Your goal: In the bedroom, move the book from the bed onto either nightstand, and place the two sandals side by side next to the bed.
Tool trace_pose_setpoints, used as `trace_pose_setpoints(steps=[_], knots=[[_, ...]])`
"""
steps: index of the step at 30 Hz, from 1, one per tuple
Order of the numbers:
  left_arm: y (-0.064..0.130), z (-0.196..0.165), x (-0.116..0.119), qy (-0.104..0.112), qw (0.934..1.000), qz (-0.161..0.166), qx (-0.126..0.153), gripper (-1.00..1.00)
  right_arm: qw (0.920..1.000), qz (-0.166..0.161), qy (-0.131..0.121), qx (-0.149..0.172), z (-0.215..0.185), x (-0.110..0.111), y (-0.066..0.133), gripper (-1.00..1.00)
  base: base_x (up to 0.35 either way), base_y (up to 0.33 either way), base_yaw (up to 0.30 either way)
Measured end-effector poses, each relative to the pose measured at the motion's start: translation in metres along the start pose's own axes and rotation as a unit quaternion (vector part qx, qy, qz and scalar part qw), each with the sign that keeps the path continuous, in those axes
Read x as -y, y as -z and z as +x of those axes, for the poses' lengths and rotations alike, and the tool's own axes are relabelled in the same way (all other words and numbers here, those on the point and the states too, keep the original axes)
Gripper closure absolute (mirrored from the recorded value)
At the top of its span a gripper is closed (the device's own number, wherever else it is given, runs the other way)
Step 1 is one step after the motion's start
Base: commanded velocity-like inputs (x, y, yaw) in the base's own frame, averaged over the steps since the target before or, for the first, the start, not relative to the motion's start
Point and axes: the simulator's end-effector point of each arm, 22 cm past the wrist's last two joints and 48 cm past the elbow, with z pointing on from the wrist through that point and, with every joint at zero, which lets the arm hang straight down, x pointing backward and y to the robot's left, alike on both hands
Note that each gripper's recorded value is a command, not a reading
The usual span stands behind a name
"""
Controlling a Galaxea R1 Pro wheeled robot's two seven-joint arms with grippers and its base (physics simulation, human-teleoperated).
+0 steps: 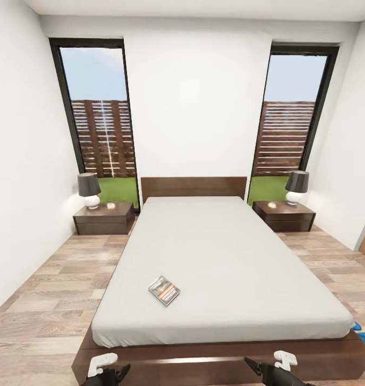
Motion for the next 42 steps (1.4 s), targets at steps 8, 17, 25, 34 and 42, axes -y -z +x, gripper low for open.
trace_pose_setpoints(steps=[8,17,25,34,42], knots=[[0.007,-0.004,0.004,0.000,1.0000,0.000,0.000,-1.00,1.0000,0.000,0.000,0.000,-0.003,-0.005,0.006,-1.00,0.000,0.000,0.000],[0.014,-0.007,0.008,0.000,1.0000,0.000,0.000,-1.00,1.0000,0.000,0.000,0.000,-0.007,-0.010,0.013,-1.00,0.000,0.000,0.000],[0.020,-0.010,0.011,0.000,1.0000,0.000,0.000,-1.00,1.0000,0.000,0.000,-0.001,-0.009,-0.014,0.019,-1.00,0.000,0.000,0.000],[0.027,-0.012,0.015,0.000,1.0000,0.000,-0.001,-1.00,1.0000,0.000,0.000,0.000,-0.011,-0.018,0.025,-1.00,0.000,0.000,0.000],[0.033,-0.014,0.018,0.000,1.0000,0.000,-0.001,-1.00,1.0000,0.000,0.000,-0.001,-0.012,-0.022,0.031,-1.00,0.000,0.000,0.000]])
